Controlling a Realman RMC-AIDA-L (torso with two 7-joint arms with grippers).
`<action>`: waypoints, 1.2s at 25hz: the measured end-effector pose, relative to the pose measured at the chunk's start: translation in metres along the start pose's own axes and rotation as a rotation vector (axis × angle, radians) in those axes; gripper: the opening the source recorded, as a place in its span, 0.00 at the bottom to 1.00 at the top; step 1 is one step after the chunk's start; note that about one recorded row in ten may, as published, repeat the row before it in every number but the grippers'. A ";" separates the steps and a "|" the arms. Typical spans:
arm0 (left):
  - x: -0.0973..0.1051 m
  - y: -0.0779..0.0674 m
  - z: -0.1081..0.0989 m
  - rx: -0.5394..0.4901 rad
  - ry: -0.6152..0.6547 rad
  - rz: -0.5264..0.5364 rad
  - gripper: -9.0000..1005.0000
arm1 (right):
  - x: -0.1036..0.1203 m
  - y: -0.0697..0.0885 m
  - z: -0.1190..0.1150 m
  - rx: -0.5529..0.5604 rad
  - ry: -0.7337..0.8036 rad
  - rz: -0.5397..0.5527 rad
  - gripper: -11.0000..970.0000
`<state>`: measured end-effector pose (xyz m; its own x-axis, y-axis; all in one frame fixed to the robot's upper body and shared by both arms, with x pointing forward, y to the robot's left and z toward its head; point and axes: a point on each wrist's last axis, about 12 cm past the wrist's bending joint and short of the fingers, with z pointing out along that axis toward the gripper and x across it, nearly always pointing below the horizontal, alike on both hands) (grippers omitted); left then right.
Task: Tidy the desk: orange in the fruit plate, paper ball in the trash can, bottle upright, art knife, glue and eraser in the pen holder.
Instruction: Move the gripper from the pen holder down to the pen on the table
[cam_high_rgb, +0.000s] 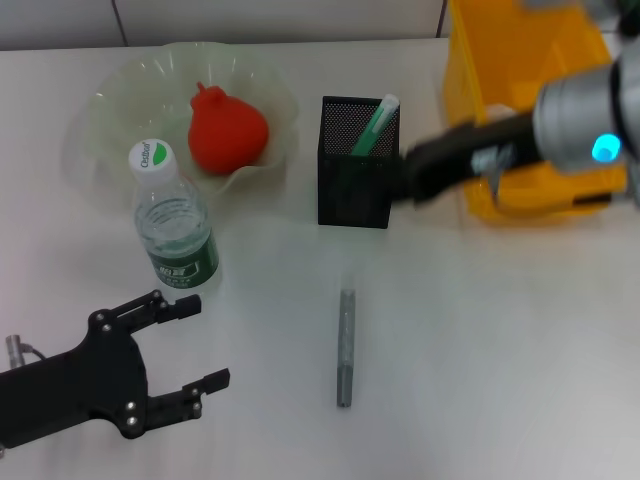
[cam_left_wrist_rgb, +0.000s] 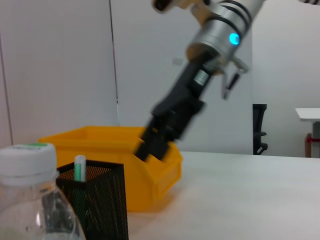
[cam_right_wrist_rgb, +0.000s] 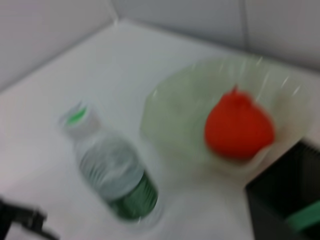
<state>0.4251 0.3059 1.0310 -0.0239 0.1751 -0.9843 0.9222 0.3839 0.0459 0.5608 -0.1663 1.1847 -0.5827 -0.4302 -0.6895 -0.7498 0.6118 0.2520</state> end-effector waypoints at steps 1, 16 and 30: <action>0.000 0.000 -0.001 -0.002 0.002 -0.001 0.78 | 0.004 0.004 0.004 -0.003 0.029 -0.010 0.54; 0.002 -0.003 0.002 -0.006 0.006 -0.008 0.78 | 0.019 0.025 0.071 0.037 0.333 -0.055 0.63; 0.003 -0.002 0.005 -0.006 0.009 -0.011 0.78 | 0.013 0.016 0.093 0.073 0.353 -0.008 0.62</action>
<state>0.4252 0.3014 1.0269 -0.0373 0.1796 -0.9830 0.9196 0.3911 0.0366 0.5700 -0.1002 1.1163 -0.6589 -0.6299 -0.4111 -0.7378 0.6478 0.1900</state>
